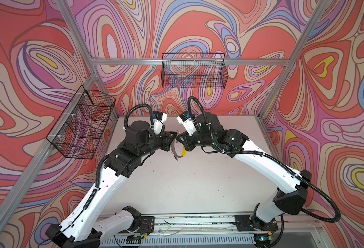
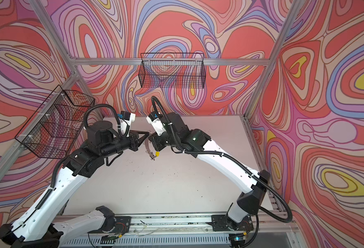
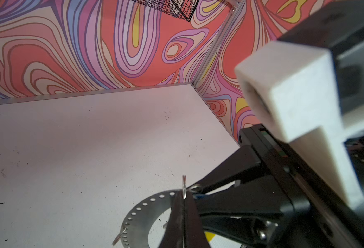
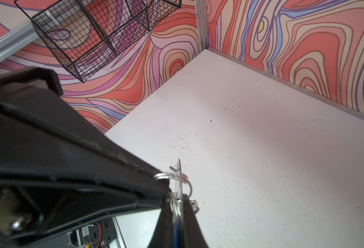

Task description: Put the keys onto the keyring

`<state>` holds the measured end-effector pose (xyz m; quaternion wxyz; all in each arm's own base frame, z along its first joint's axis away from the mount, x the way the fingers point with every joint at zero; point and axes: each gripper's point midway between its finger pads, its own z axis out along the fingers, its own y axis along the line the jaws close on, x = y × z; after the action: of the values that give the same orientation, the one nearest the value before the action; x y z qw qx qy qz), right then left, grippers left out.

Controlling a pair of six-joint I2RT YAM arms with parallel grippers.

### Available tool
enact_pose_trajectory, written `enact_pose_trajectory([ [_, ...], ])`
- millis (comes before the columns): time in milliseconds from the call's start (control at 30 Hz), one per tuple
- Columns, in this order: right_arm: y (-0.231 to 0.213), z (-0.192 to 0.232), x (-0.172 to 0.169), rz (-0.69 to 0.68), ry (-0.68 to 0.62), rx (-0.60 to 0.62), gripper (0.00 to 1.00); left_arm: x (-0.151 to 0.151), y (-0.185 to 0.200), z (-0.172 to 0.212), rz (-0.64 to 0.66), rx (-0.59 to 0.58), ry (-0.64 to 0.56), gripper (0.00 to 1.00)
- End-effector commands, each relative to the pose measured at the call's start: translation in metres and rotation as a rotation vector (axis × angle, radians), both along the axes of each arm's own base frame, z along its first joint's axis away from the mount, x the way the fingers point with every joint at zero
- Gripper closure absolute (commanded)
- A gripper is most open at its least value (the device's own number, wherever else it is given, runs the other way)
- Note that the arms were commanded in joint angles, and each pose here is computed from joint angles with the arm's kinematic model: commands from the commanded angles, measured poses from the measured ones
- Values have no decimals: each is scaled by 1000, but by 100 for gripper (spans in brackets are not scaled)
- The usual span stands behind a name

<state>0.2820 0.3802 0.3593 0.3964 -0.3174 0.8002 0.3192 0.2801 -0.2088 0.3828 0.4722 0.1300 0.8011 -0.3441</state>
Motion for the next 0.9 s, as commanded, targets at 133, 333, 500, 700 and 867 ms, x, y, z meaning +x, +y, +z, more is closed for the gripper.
enact_pose_trajectory([
  [133, -4, 2, 10, -43, -50, -8, 100, -7, 3, 9, -4, 15, 31, 100],
  [333, -35, -13, 39, -199, -207, -178, 100, -25, 8, 9, -105, 61, 188, 100],
  [500, -56, -15, 55, -292, -341, -268, 100, -29, 21, 0, -155, -15, 324, 100],
  [700, -61, -13, 56, -260, -402, -350, 100, -39, 15, -24, -239, -19, 426, 100],
  [867, -42, -38, 30, -71, -318, -345, 82, -42, 12, -35, -292, 16, 489, 100],
])
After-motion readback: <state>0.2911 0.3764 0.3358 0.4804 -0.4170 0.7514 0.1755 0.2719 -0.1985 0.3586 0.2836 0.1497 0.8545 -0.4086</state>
